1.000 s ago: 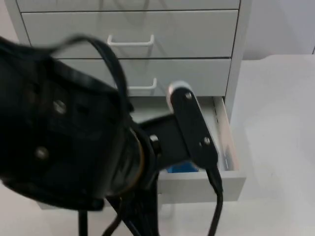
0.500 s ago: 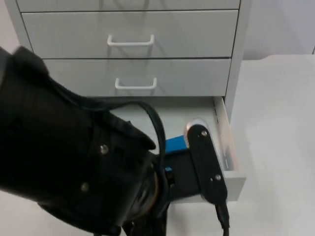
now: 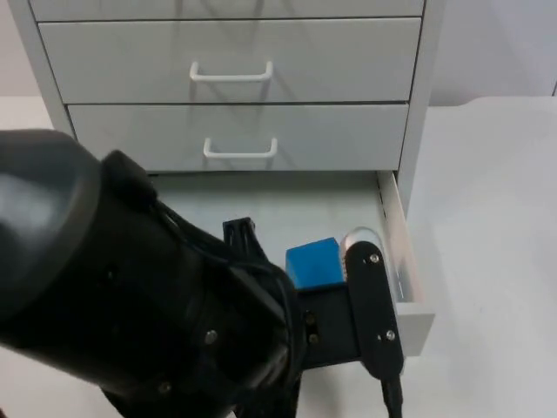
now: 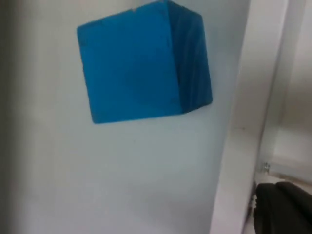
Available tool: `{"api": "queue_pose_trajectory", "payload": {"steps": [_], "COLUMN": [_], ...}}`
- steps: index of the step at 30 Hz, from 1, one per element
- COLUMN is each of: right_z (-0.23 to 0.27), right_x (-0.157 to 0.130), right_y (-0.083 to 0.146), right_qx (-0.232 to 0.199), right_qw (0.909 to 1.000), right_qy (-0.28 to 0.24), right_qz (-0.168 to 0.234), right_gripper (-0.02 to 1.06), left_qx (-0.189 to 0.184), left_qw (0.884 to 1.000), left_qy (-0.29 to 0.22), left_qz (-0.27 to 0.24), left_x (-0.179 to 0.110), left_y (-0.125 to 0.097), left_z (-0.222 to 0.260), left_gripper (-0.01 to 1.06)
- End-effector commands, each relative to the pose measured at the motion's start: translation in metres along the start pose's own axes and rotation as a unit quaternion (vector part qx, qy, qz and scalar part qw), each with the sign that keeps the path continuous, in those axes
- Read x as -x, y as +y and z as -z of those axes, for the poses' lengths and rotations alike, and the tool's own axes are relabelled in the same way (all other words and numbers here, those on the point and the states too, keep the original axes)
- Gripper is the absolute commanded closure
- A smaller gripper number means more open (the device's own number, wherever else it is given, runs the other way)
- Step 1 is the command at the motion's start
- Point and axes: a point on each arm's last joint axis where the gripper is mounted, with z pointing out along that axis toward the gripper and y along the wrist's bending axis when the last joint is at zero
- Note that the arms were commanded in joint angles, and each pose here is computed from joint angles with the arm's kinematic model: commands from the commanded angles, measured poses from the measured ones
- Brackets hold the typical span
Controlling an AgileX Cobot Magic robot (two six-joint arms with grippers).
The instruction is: Open the drawer with the left hand, place the block into the drawer with the right hand, then close the drawer with the left hand.
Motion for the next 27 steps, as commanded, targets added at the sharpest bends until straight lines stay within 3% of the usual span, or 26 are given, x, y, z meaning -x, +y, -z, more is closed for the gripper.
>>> {"api": "queue_pose_trajectory", "payload": {"steps": [1,5,9,13,23,27], "right_z": [0.001,0.001,0.001,0.001,0.001,0.001], "right_x": [0.000,0.000,0.000,0.000,0.000,0.000], "right_y": [-0.001,-0.001,-0.001,-0.001,-0.001,-0.001], "right_qx": [-0.002,-0.002,-0.002,-0.002,-0.002,-0.001], "right_qw": [1.0000,1.0000,1.0000,1.0000,1.0000,1.0000], "right_qy": [-0.005,-0.005,-0.005,-0.006,-0.008,-0.008], "right_qz": [-0.001,-0.001,-0.001,-0.001,-0.001,-0.001], "right_gripper": [0.28,0.28,0.28,0.28,0.28,0.28], "left_qx": [0.017,0.039,0.090,0.107,0.124,0.112], "left_qw": [1.000,0.999,0.995,0.993,0.986,0.985], "left_qy": [0.005,0.011,0.001,-0.016,0.003,0.003], "left_qz": [0.012,0.031,0.045,0.049,0.108,0.134], "left_x": [-0.003,-0.008,-0.008,-0.006,-0.022,-0.027], "left_y": [0.007,0.019,0.029,0.035,0.062,0.075], "left_z": [-0.004,-0.008,-0.008,-0.008,-0.020,-0.026], "left_gripper": [1.05,1.05,1.05,1.05,1.05,1.05]}}
